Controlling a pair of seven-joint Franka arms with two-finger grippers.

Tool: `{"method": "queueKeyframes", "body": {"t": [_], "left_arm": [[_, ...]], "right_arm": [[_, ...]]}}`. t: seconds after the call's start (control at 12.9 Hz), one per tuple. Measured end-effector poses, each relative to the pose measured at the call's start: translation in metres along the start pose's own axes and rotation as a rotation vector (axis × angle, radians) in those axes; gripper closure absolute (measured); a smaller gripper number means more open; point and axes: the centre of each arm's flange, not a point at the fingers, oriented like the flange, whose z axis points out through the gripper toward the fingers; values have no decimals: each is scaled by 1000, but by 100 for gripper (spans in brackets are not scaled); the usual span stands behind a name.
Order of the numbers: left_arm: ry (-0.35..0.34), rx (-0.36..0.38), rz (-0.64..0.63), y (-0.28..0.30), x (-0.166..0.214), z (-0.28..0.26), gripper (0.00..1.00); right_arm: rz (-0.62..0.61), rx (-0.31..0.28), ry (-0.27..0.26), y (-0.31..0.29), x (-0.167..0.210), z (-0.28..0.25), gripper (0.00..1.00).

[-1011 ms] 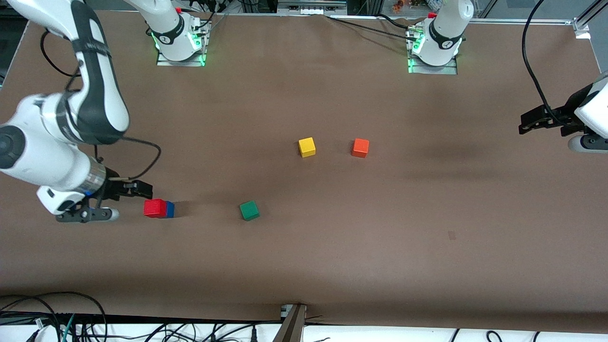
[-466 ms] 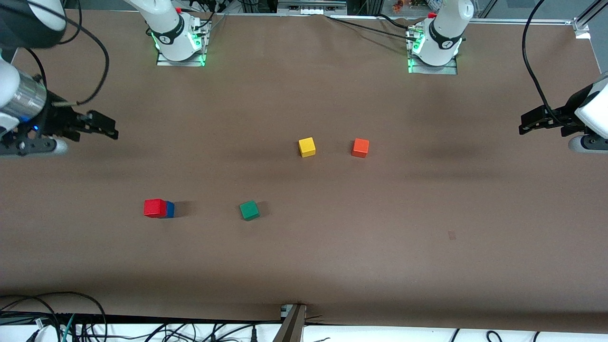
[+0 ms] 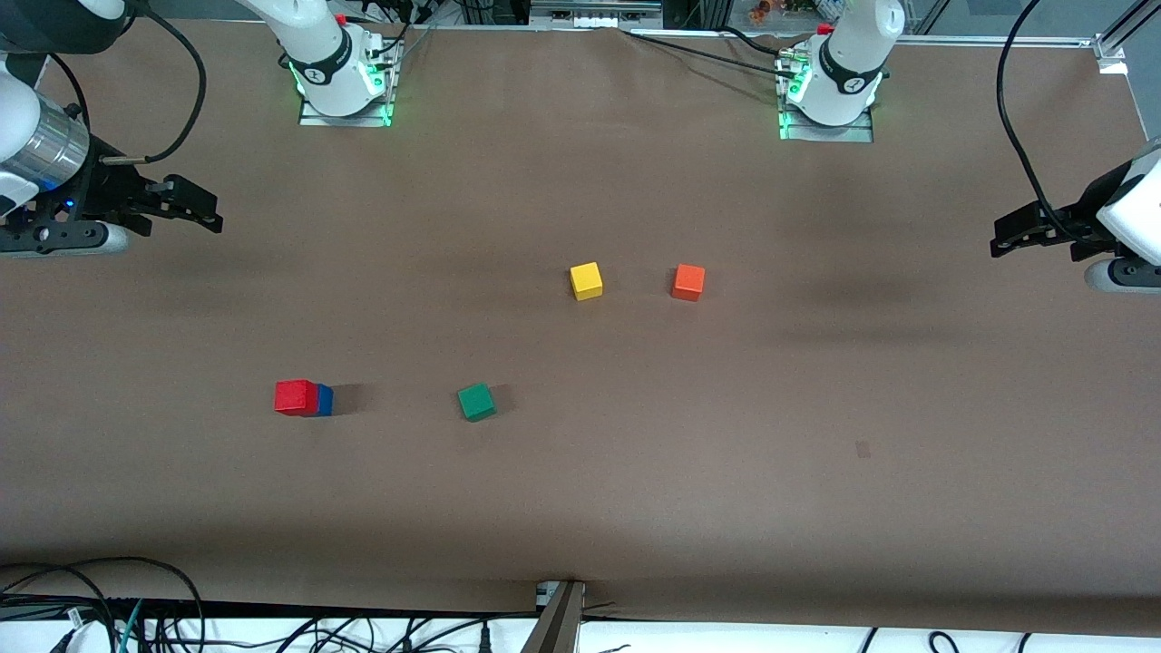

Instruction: Pass red block to right arm, stack on blue

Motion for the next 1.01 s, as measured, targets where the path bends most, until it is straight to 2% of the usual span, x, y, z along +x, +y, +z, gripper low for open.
{"method": "queueKeyframes", "body": {"t": [1.01], "left_arm": [[-2,0,0,0,1,1,0]], "right_arm": [[-4,-5,0,-1,2,2,0]]}}
